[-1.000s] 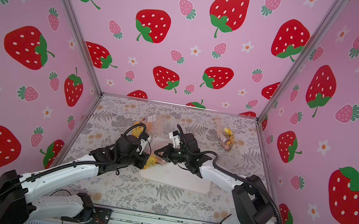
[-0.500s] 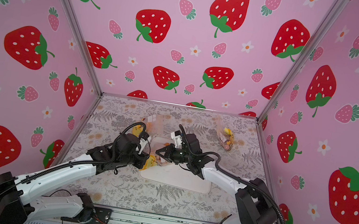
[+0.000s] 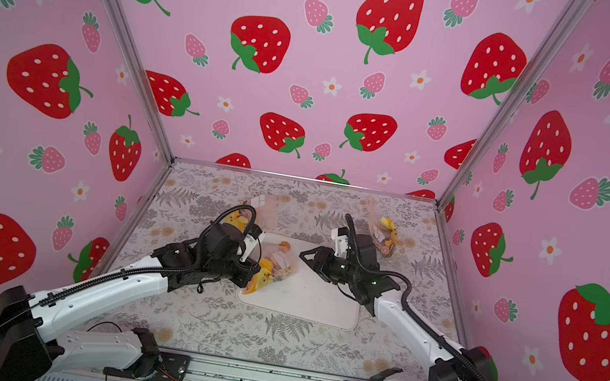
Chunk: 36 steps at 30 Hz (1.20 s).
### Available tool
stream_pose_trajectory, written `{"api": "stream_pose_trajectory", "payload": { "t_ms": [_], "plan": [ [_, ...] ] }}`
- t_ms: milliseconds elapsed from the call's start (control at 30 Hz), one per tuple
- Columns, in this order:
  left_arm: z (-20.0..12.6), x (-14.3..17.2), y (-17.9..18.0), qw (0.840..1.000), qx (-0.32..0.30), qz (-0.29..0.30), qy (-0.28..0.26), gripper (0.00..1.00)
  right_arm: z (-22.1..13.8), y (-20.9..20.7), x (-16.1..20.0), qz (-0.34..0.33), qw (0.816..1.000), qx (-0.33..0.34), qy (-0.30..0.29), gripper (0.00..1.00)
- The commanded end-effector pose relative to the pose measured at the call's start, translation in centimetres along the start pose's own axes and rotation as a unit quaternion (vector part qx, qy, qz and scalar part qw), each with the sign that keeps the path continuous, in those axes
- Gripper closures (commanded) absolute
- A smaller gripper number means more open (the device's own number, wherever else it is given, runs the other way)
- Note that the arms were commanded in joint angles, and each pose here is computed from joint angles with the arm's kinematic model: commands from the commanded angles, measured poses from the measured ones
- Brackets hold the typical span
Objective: Pour cookies out of the ziploc bag
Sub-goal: 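Pour the cookies out of the ziploc bag onto the tray.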
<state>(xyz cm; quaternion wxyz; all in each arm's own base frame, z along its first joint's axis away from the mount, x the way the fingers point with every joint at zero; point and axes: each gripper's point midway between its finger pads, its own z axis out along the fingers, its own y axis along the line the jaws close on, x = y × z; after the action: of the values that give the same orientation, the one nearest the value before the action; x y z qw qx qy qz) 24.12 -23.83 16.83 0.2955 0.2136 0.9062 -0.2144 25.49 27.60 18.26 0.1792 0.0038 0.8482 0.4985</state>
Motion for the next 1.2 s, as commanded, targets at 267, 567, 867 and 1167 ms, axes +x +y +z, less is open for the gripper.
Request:
{"api": "stream_pose_trajectory", "payload": {
  "t_ms": [267, 567, 867, 1167],
  "plan": [
    [-1.5, -2.7, -1.0, 1.0, -0.011, 0.006, -0.015, 1.0, -1.4, -2.2, 0.3, -0.015, 0.999, 0.05, -0.01, 0.25],
    [-0.6, -4.5, -0.7, 0.999, -0.04, 0.017, 0.002, 1.0, -2.1, -2.9, 0.7, -0.009, 0.998, 0.055, -0.013, 0.24],
    [-1.7, -4.8, -0.5, 0.999, -0.05, 0.016, 0.003, 1.0, -2.2, -3.3, 0.6, -0.005, 0.998, 0.056, -0.012, 0.23],
    [-2.3, -5.1, -1.7, 1.0, -0.022, 0.015, 0.005, 1.0, -2.1, -3.4, 0.6, -0.005, 0.998, 0.058, -0.011, 0.23]
  ]
}}
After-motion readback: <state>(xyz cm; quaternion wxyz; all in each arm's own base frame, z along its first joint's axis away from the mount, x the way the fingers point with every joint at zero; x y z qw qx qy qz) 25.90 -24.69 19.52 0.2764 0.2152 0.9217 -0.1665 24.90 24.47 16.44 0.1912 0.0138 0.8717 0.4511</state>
